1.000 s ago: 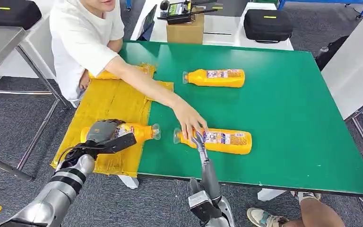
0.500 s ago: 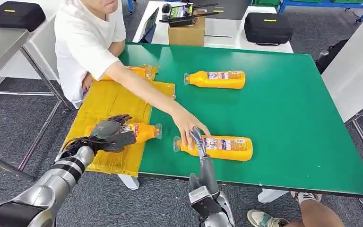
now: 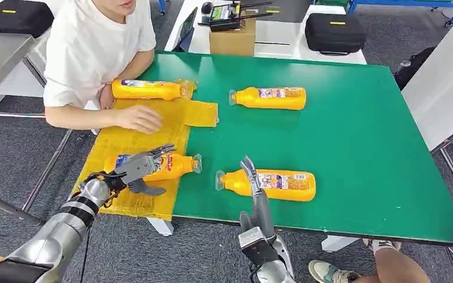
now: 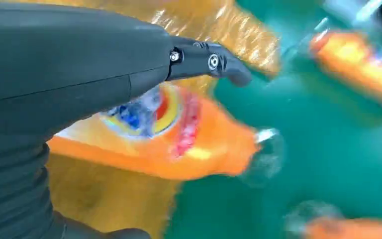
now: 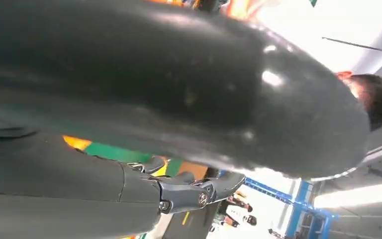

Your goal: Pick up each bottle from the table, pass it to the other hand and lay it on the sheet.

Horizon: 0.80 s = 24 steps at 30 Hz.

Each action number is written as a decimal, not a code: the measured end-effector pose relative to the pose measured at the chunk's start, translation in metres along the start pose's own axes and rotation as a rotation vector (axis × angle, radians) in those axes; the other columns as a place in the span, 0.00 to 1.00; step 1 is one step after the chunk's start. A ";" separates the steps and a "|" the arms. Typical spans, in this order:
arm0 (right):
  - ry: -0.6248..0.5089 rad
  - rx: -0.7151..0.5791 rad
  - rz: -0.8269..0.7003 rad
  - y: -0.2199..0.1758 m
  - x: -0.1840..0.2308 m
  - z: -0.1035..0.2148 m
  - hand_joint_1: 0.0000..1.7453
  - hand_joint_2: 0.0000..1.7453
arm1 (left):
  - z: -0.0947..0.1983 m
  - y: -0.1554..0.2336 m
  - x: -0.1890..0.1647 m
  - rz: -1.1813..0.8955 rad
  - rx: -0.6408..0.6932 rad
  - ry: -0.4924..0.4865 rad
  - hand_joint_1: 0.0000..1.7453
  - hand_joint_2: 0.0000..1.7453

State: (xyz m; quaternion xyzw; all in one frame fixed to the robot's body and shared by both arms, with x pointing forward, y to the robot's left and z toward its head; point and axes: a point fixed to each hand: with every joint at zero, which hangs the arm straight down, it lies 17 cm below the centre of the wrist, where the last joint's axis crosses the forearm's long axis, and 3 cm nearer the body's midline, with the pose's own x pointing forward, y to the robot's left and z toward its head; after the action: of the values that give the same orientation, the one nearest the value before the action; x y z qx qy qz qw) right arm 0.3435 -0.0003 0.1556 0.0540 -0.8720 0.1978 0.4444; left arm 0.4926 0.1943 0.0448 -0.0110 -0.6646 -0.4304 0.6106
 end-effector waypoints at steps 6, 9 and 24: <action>-0.016 0.002 0.151 -0.004 -0.005 0.014 0.00 1.00 | 0.001 0.069 0.119 0.549 0.562 -0.324 0.00 1.00; 0.006 -0.014 0.294 -0.014 -0.015 0.025 0.00 1.00 | 0.032 0.093 0.142 0.711 0.774 -0.396 0.00 1.00; 0.196 0.021 0.608 -0.067 -0.078 0.059 0.00 1.00 | 0.106 0.096 0.191 0.813 0.904 -0.568 0.00 1.00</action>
State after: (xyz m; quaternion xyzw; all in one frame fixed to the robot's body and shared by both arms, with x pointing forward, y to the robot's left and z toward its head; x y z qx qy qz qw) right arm 0.3631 -0.0911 0.0823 -0.2238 -0.7992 0.3345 0.4464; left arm 0.4110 0.2192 0.2671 -0.1165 -0.8574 0.1744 0.4700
